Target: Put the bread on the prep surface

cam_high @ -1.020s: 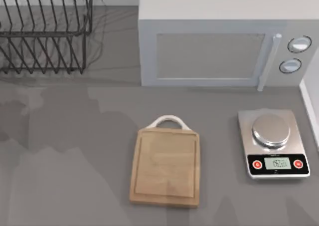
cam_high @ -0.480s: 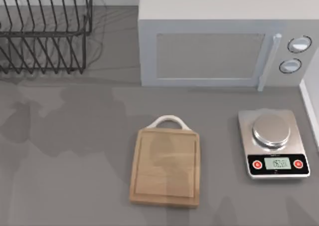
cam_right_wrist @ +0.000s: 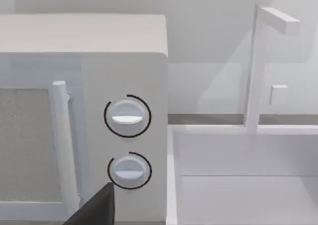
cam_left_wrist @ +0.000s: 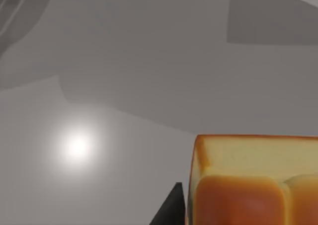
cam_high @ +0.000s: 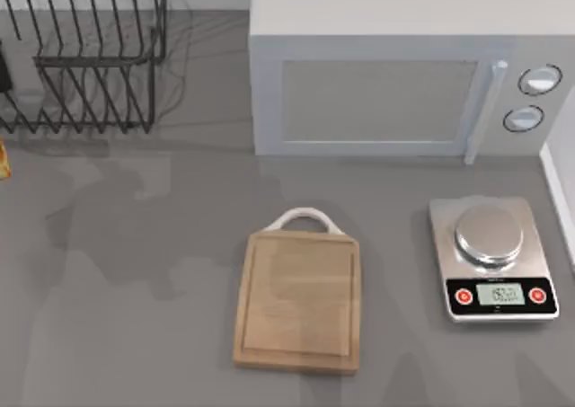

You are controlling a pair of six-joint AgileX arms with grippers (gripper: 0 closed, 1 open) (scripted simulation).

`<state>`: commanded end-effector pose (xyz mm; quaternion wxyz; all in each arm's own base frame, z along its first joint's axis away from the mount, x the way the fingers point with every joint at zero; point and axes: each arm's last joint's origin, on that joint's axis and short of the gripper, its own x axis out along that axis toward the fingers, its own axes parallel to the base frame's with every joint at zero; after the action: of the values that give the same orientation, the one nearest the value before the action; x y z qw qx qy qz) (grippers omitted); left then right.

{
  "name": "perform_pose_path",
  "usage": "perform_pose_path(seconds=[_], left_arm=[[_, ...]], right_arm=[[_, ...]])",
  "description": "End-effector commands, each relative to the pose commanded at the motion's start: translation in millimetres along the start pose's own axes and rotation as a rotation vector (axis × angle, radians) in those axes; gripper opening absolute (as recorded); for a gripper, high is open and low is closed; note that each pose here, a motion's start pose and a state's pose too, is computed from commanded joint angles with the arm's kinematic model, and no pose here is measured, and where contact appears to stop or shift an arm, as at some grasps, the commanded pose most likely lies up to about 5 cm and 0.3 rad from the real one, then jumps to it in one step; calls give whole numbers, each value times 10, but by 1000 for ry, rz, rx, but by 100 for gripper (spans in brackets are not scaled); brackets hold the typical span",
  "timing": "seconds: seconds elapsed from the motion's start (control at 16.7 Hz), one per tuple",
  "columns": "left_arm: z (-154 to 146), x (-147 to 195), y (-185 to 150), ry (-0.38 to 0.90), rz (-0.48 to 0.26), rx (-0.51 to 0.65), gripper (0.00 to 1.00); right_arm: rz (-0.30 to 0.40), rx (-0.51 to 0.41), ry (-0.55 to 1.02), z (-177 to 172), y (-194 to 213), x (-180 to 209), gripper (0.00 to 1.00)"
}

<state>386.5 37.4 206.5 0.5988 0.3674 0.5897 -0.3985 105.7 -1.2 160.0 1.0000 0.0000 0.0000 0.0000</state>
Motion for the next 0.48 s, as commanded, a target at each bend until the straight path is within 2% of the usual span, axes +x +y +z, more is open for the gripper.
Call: perform_pose_path(seconds=[0.24,0.48], left_arm=[[436,170,-234,-9,-82,501,0],[885,411,-587,-50,-214,1076,0]], right_arm=[[0,0,0,0,0,0,100],[0,0,0,0,0,0,100]])
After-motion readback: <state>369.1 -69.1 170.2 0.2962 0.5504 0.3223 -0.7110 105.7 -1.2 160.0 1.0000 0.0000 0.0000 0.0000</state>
